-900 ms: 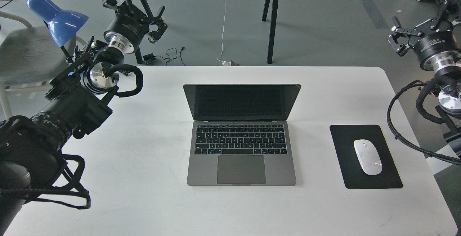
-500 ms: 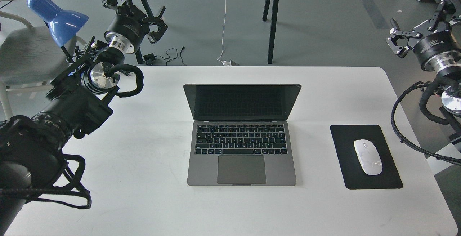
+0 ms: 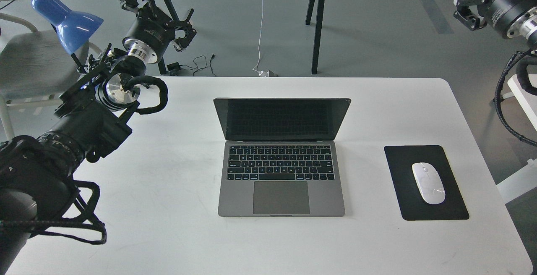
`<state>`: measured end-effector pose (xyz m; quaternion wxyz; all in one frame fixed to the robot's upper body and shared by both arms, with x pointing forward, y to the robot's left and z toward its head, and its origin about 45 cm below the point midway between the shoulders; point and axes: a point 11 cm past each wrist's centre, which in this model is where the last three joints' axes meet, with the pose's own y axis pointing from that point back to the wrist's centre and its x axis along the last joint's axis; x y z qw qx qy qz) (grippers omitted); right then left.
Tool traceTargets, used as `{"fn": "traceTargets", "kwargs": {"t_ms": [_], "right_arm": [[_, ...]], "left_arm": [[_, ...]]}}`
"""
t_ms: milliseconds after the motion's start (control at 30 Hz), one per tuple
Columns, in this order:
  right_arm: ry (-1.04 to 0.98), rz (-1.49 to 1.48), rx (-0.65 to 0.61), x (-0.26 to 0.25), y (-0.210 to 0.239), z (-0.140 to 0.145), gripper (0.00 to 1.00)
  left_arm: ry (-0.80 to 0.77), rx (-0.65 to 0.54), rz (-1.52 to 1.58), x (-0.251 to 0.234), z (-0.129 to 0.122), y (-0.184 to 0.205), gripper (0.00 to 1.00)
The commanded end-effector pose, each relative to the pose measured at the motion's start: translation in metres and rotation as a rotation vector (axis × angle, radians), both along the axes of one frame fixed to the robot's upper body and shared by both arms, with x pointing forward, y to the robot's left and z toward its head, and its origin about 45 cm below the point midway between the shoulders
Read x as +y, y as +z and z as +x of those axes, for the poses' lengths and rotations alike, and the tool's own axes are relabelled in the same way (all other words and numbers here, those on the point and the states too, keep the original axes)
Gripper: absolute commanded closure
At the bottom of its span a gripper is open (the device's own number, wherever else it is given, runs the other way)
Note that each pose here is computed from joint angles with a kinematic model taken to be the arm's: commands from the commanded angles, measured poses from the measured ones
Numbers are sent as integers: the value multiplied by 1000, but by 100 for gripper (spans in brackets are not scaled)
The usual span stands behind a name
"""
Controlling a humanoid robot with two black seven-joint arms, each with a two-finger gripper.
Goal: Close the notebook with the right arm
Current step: 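Raise the right gripper and swing it over the laptop's open screen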
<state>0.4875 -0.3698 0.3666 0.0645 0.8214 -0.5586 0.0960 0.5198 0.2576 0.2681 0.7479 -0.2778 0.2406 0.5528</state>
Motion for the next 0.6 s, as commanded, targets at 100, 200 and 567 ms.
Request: {"fn": "traceTargets", "kwargs": {"t_ms": [100,200,567], "right_arm": [[178,-202,9,77,-12,7,0],[233,-197,6,103,-15,7,0],[353,5,108,185,-60,-4,0]], "left_arm": [[-1,1,0,0,0,0,0],[-1,1,0,0,0,0,0],[-2,0,0,-1,0,0,0]]}}
